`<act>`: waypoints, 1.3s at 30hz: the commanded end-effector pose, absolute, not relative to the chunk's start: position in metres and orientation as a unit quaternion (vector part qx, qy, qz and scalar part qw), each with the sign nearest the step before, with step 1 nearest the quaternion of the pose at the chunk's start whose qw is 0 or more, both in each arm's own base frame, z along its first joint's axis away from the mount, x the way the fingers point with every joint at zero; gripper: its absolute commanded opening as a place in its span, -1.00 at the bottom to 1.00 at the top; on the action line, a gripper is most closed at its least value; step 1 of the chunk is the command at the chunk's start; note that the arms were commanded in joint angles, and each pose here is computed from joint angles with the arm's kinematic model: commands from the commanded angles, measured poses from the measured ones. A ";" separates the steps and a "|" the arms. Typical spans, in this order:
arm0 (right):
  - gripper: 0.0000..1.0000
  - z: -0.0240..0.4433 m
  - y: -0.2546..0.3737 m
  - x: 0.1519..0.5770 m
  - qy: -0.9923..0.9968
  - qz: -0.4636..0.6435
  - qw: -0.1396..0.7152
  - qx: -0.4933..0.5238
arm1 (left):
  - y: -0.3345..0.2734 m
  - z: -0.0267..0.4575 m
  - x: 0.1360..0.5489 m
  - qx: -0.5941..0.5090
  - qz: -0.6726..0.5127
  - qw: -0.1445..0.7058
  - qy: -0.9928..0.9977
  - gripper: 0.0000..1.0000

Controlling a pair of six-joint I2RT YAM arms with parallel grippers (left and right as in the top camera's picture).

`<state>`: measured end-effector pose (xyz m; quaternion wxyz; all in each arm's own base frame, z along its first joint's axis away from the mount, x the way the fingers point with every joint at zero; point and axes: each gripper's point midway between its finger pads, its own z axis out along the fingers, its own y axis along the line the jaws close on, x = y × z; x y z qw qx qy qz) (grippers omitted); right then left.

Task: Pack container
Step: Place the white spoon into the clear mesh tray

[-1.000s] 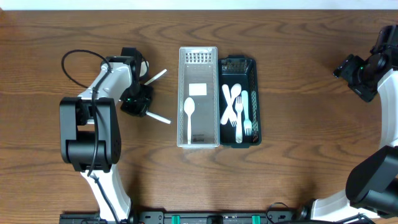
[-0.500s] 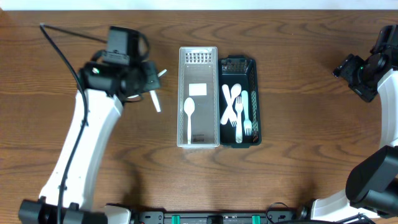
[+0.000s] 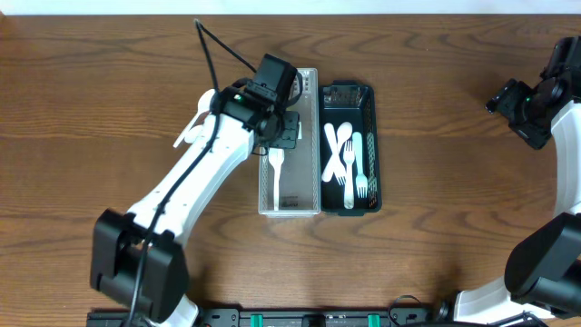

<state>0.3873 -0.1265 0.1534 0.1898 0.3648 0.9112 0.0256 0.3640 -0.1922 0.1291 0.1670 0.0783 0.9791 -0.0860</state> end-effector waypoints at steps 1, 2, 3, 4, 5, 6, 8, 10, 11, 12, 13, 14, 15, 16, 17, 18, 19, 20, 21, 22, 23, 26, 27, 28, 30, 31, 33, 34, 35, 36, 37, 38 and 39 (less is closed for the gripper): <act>0.61 0.150 -0.127 0.387 0.912 0.026 0.185 0.364 | -0.189 0.150 0.378 0.072 -0.088 0.207 0.972 0.52; 0.61 0.150 -0.127 0.387 0.912 0.026 0.186 0.364 | -0.189 0.161 0.384 0.070 -0.095 0.226 0.967 0.83; 0.62 0.150 -0.127 0.387 0.912 0.026 0.186 0.364 | -0.187 0.172 0.391 0.065 -0.101 0.246 0.962 1.00; 0.63 0.151 -0.128 0.387 0.912 0.026 0.186 0.364 | -0.184 0.186 0.399 0.065 -0.106 0.269 0.955 0.96; 0.63 0.151 -0.128 0.387 0.912 0.026 0.186 0.364 | -0.180 0.197 0.405 0.070 -0.107 0.288 0.949 0.96; 0.63 0.151 -0.128 0.387 0.912 0.026 0.186 0.364 | -0.173 0.206 0.412 0.065 -0.106 0.306 0.944 0.96; 0.63 0.150 -0.127 0.387 0.912 0.026 0.185 0.364 | -0.150 0.216 0.428 0.003 -0.114 0.326 0.938 0.98; 0.63 0.151 -0.127 0.387 0.912 0.026 0.186 0.364 | -0.108 0.211 0.439 -0.169 -0.119 0.316 0.926 0.85; 0.63 0.150 -0.127 0.387 0.912 0.026 0.186 0.364 | -0.082 0.202 0.441 -0.272 -0.115 0.300 0.907 0.75; 0.62 0.150 -0.127 0.387 0.912 0.026 0.186 0.364 | -0.064 0.194 0.440 -0.337 -0.110 0.288 0.890 0.69; 0.63 0.150 -0.127 0.387 0.912 0.026 0.186 0.364 | -0.042 0.184 0.440 -0.420 -0.102 0.274 0.859 0.69; 0.63 0.150 -0.127 0.387 0.912 0.026 0.186 0.364 | -0.027 0.175 0.440 -0.479 -0.100 0.264 0.831 0.69; 0.63 0.150 -0.127 0.387 0.912 0.026 0.185 0.364 | -0.015 0.165 0.441 -0.530 -0.103 0.252 0.803 0.69; 0.62 0.150 -0.127 0.387 0.912 0.026 0.185 0.364 | -0.004 0.155 0.443 -0.584 -0.107 0.238 0.769 0.69; 0.62 0.150 -0.127 0.387 0.912 0.026 0.185 0.364 | 0.005 0.145 0.444 -0.630 -0.112 0.223 0.735 0.69; 0.62 0.150 -0.127 0.387 0.912 0.026 0.185 0.364 | 0.009 0.137 0.445 -0.663 -0.118 0.209 0.709 0.69; 0.62 0.150 -0.127 0.387 0.912 0.026 0.185 0.364 | 0.012 0.129 0.446 -0.691 -0.123 0.196 0.685 0.68; 0.61 0.150 -0.127 0.387 0.912 0.026 0.185 0.364 | 0.012 0.119 0.448 -0.714 -0.129 0.181 0.664 0.67; 0.61 0.150 -0.127 0.387 0.912 0.026 0.185 0.364 | 0.010 0.112 0.451 -0.728 -0.136 0.168 0.650 0.65; 0.61 0.150 -0.127 0.387 0.912 0.026 0.185 0.364 | 0.007 0.104 0.454 -0.740 -0.142 0.157 0.639 0.64; 0.61 0.150 -0.127 0.386 0.912 0.026 0.185 0.364 | 0.003 0.095 0.457 -0.749 -0.147 0.145 0.630 0.63; 0.60 0.150 -0.127 0.386 0.913 0.026 0.184 0.364 | -0.008 0.069 0.458 -0.775 -0.148 0.104 0.606 0.51; 0.59 0.150 -0.127 0.386 0.913 0.026 0.183 0.364 | -0.013 0.060 0.457 -0.781 -0.149 0.087 0.600 0.46; 0.60 0.150 -0.127 0.385 0.913 0.026 0.181 0.364 | -0.018 0.052 0.456 -0.788 -0.152 0.069 0.592 0.44; 0.58 0.149 -0.126 0.383 0.914 0.026 0.178 0.364 | -0.027 0.042 0.455 -0.800 -0.158 0.039 0.577 0.39; 0.58 0.149 -0.126 0.383 0.914 0.025 0.177 0.365 | -0.028 0.038 0.454 -0.804 -0.157 0.031 0.572 0.37; 0.58 0.148 -0.126 0.382 0.914 0.026 0.175 0.365 | -0.029 0.035 0.454 -0.808 -0.155 0.027 0.568 0.35; 0.58 0.148 -0.126 0.382 0.914 0.026 0.175 0.365 | -0.028 0.034 0.454 -0.808 -0.155 0.028 0.567 0.33; 0.58 0.148 -0.126 0.382 0.914 0.026 0.174 0.365 | -0.028 0.033 0.454 -0.810 -0.154 0.028 0.565 0.28; 0.57 0.148 -0.126 0.382 0.914 0.026 0.174 0.365 | -0.027 0.033 0.454 -0.811 -0.152 0.028 0.565 0.26; 0.58 0.148 -0.126 0.382 0.914 0.025 0.174 0.365 | -0.027 0.032 0.454 -0.811 -0.151 0.028 0.564 0.25; 0.58 0.148 -0.126 0.382 0.914 0.025 0.174 0.365 | -0.027 0.031 0.453 -0.811 -0.150 0.028 0.565 0.21; 0.58 0.148 -0.126 0.382 0.914 0.026 0.174 0.365 | -0.029 0.030 0.453 -0.811 -0.149 0.026 0.566 0.16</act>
